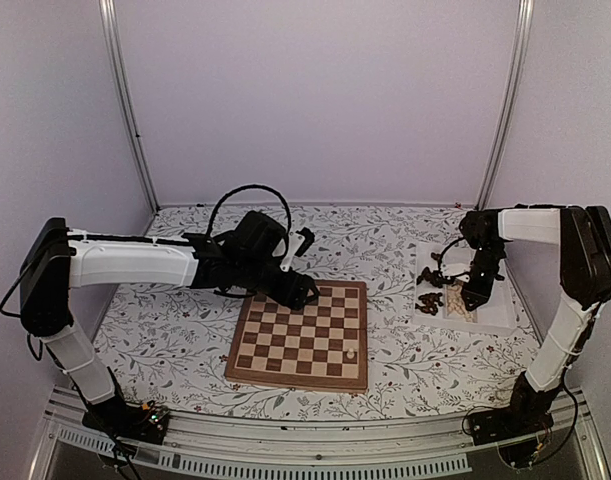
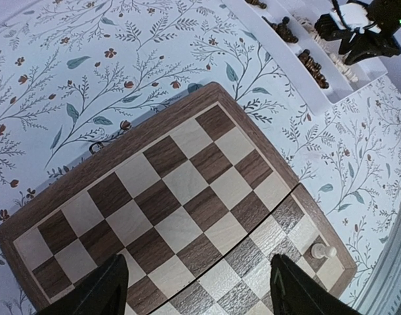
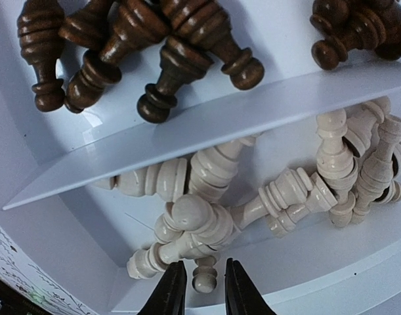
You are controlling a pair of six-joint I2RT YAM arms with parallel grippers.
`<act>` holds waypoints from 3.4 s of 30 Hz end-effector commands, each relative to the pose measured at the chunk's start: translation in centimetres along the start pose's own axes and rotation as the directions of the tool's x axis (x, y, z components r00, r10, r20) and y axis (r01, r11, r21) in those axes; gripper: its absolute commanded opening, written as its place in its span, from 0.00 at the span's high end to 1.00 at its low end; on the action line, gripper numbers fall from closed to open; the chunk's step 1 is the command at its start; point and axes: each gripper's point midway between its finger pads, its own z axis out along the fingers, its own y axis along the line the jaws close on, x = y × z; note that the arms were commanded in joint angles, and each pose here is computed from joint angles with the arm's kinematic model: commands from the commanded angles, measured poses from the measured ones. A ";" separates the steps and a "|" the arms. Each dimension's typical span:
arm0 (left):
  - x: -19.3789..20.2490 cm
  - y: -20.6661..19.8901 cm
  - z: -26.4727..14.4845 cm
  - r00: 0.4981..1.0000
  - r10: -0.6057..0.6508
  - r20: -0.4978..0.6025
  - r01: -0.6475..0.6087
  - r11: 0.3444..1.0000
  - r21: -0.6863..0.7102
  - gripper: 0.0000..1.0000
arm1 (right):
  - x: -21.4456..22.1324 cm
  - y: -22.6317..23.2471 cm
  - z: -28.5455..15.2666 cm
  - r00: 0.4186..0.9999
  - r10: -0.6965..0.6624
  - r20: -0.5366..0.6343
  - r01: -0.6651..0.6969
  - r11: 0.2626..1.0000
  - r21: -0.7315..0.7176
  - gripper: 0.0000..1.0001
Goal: Set up the chess pieces on the board
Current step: Pick up the chess piece from the storage box, then place the chess piece on the chessboard.
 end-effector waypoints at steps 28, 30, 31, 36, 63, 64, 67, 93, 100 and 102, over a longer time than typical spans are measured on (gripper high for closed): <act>0.0 -0.7 -0.6 0.999 0.029 0.013 -0.030 0.999 0.016 0.24 | 0.5 0.2 -1.0 1.000 0.021 -0.007 -0.021 0.999 0.026 0.98; -0.2 -0.8 -0.8 0.999 0.031 0.019 -0.031 0.999 0.015 0.24 | 0.2 -0.1 -2.2 1.000 0.022 0.010 -0.023 0.999 0.046 0.98; -0.4 -0.8 -0.9 0.999 0.032 0.024 -0.033 0.999 0.017 0.24 | 0.1 -0.3 -3.1 1.000 0.022 0.022 -0.023 0.998 0.064 0.98; -1.2 -0.7 -1.6 0.998 0.035 0.043 -0.036 0.999 0.006 0.24 | -2.0 0.0 -7.3 0.995 -0.014 0.100 0.002 0.993 0.121 0.99; 1.7 9.6 -9.7 0.966 -0.215 0.146 0.247 0.934 -0.259 0.24 | -24.1 24.3 -9.6 0.730 -0.649 0.215 0.645 0.758 0.099 0.99; 1.7 9.8 -9.9 0.964 -0.218 0.152 0.252 0.932 -0.261 0.24 | -24.3 24.9 -9.1 0.723 -0.657 0.213 0.655 0.750 0.091 0.99; 1.9 10.4 -10.5 0.961 -0.224 0.165 0.262 0.927 -0.269 0.24 | -24.6 26.0 -7.9 0.716 -0.665 0.210 0.670 0.740 0.060 0.99; 2.1 1.8 -7.4 0.997 -0.056 0.046 0.054 0.998 0.043 0.36 | -21.0 19.2 -16.4 0.761 -0.346 0.549 0.466 0.880 -0.091 0.63; 3.2 -4.5 -3.4 0.992 0.102 -0.076 -0.088 0.982 0.167 0.42 | -14.3 10.3 -17.4 0.679 -0.014 0.734 0.157 0.979 -0.127 0.62; 3.6 -5.6 -2.1 0.984 0.136 -0.115 -0.114 0.977 0.179 0.43 | -12.6 8.4 -16.3 0.659 0.064 0.750 0.063 0.988 -0.140 0.61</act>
